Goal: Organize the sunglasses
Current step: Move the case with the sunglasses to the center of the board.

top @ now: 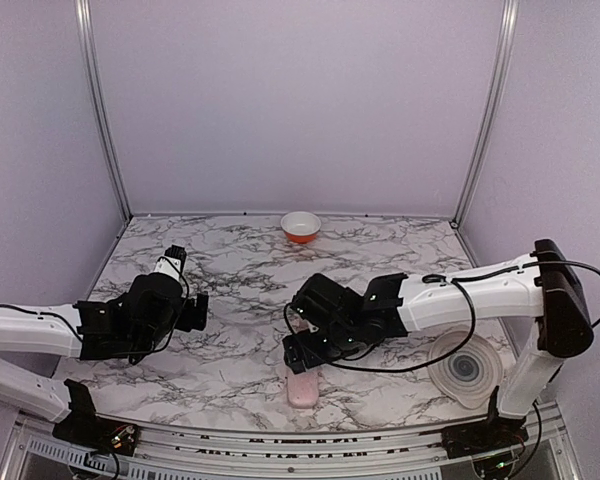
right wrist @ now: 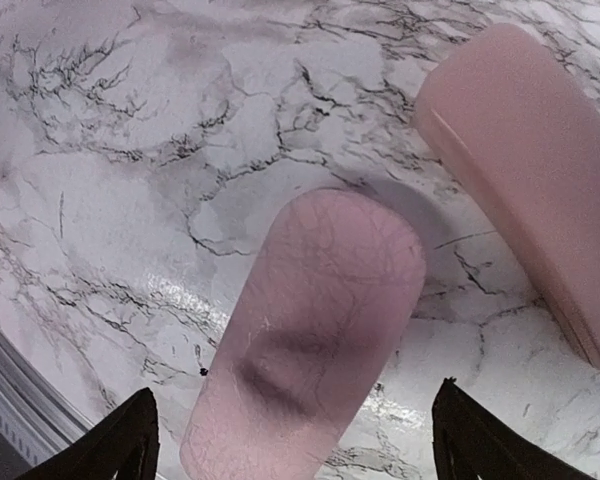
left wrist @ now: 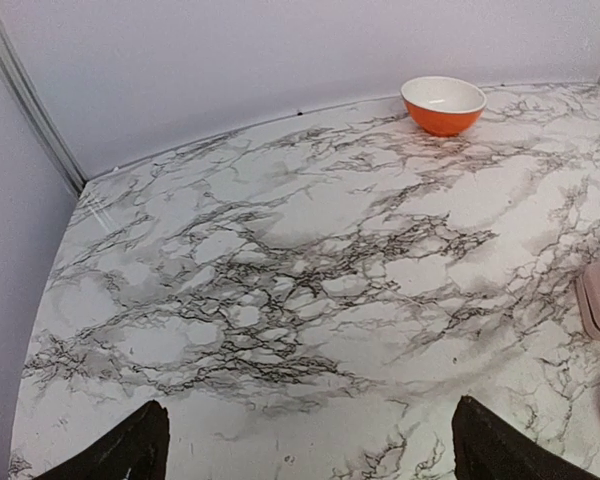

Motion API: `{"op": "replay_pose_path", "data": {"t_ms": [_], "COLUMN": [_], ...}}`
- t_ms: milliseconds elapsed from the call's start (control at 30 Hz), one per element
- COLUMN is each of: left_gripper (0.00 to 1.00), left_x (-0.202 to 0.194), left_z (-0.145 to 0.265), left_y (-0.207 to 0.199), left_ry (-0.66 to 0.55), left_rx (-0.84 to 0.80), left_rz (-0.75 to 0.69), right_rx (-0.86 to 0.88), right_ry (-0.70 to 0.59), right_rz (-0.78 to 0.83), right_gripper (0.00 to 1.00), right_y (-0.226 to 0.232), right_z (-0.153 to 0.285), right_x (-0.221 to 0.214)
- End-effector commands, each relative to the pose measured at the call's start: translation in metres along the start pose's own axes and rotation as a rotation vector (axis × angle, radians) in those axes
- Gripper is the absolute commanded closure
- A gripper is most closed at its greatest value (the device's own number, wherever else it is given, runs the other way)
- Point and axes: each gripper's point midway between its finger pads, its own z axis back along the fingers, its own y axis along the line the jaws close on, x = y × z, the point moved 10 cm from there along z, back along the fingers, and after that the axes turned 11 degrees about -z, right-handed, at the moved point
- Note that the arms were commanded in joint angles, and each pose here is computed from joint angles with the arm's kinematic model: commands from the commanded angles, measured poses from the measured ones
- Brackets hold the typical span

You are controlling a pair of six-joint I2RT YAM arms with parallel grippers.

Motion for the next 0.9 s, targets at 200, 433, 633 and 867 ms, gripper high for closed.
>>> {"op": "replay_pose_path", "data": {"t_ms": [200,433,633,867], "left_gripper": [0.01,0.01,0.01,0.01], "left_x": [0.006,0.003,0.003,0.003], "left_z": [-0.006,-0.004,-0.005,-0.006], "left_y": [0.013,0.014,0.013,0.012], "left_ry": [-0.072,-0.085,-0.083,-0.080], "left_rx": [0.092,0.081,0.076,0.073], "left_rz": [0.113,0.122,0.116,0.110], "right_rx": [-0.178,-0.251,-0.282,-0.329], "right_ry": [0.048,0.091,0.117,0.098], "right_rz": [-0.007,0.009,0.030,0.044], "right_gripper": [0.00,0.01,0.11,0.28], "right_y": [0.025,0.029,0.034,0.031], "right_z": [-0.028,-0.050,-0.066,-0.068], "right_x": [-0.014,-0.026,-0.032,-0.033]}}
